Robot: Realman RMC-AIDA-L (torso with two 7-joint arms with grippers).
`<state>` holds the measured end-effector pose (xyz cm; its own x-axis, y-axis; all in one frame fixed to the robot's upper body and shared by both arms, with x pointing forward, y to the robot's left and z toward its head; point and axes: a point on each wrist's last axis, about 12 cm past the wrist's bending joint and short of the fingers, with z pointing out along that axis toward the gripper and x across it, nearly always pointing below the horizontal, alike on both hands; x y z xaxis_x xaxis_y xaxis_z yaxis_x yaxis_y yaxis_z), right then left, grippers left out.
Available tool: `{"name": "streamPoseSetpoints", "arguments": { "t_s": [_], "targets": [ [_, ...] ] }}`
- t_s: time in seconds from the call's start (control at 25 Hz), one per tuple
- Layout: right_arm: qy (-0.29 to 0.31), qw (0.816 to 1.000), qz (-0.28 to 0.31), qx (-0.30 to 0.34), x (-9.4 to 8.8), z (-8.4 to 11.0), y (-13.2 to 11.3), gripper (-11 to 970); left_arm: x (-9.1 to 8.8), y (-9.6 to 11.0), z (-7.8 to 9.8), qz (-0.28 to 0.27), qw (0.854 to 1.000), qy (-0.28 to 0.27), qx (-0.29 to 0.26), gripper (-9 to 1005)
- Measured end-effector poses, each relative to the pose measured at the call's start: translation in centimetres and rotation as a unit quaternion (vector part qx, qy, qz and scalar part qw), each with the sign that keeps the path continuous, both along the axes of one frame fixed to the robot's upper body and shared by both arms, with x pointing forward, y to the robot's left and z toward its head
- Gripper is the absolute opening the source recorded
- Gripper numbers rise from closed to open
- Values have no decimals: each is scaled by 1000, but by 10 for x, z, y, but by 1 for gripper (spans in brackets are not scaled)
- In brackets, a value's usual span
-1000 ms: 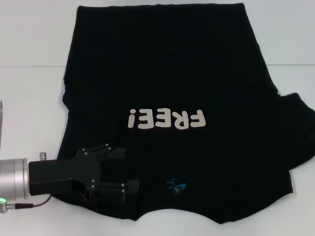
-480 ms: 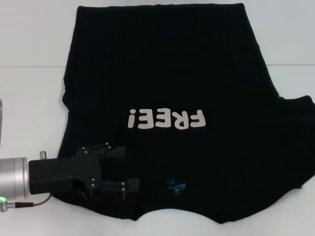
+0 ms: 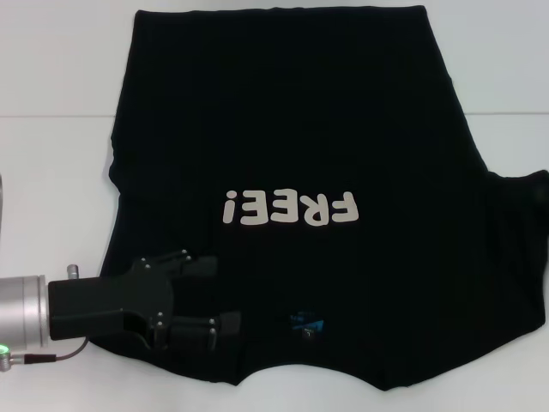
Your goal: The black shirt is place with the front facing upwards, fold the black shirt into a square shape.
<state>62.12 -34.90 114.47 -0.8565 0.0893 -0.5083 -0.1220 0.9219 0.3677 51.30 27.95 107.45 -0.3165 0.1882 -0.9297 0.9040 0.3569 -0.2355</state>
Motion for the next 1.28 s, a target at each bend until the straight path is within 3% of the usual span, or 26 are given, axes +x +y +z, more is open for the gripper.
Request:
{"name": "streamPoseSetpoints", "arguments": {
  "t_s": [0.4,0.8,0.96,1.04,1.08,1.16,1.28],
  "targets": [
    [-10,990,129,-50,25,10,84,27,0,1,0,0,1000,0,1,959],
    [-12,978,199,-56,28,7,122,97,-1,2,-1,8,1000,4,-7,959],
    [-30,981,190,-12,23,5,115,166,-3,9,2,34,999,17,-36,959],
    [-61,979,190,40,16,4,100,200,-1,19,8,61,993,73,-66,958],
    [-77,975,200,61,11,3,94,218,-1,19,8,61,993,73,-66,958],
    [-119,962,223,100,-4,-4,79,252,3,28,13,83,984,133,-80,958],
    [-189,935,271,126,-33,-22,61,399,8,43,19,111,964,225,-83,958]
  ]
}}
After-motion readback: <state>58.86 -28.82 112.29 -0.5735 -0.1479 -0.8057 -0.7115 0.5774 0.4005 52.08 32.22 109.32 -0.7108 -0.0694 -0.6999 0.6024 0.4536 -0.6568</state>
